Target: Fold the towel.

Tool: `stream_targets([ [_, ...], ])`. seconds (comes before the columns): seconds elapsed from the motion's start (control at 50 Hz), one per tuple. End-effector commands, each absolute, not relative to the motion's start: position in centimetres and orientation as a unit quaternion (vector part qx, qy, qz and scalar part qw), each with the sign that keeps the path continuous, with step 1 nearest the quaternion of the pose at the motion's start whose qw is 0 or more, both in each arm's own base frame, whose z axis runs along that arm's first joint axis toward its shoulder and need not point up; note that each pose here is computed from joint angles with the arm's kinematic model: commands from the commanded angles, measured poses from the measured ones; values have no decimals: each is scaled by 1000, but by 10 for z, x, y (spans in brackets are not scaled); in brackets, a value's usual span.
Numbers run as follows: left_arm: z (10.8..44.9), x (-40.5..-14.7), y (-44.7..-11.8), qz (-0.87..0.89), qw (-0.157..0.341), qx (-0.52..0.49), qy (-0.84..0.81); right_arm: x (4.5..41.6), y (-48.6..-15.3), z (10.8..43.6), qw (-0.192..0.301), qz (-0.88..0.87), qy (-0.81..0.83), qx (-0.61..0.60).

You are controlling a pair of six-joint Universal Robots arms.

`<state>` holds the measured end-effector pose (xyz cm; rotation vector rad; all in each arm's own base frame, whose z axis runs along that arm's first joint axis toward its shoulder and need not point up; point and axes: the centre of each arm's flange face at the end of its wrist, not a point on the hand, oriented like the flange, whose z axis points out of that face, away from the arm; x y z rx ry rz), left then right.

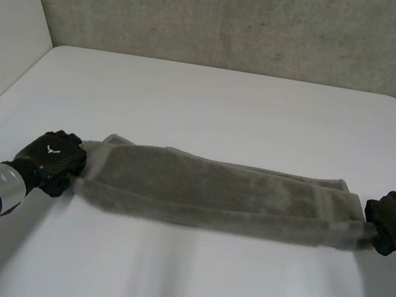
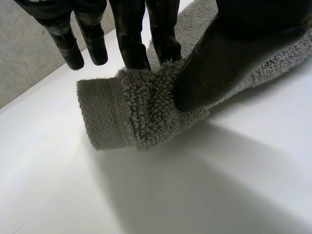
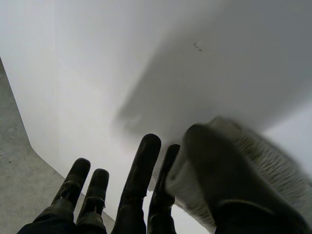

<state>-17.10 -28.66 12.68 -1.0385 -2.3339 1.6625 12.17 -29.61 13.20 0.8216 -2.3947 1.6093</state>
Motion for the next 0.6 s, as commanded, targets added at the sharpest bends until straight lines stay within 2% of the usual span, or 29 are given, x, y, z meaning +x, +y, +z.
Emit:
stream_targets([
  [0.02, 124, -173, -281, 538, 52, -343, -768, 122, -291, 131, 69, 529, -801, 272],
  [0.6, 139, -174, -274, 554, 47, -343, -757, 130, -278, 127, 54, 531, -797, 282],
])
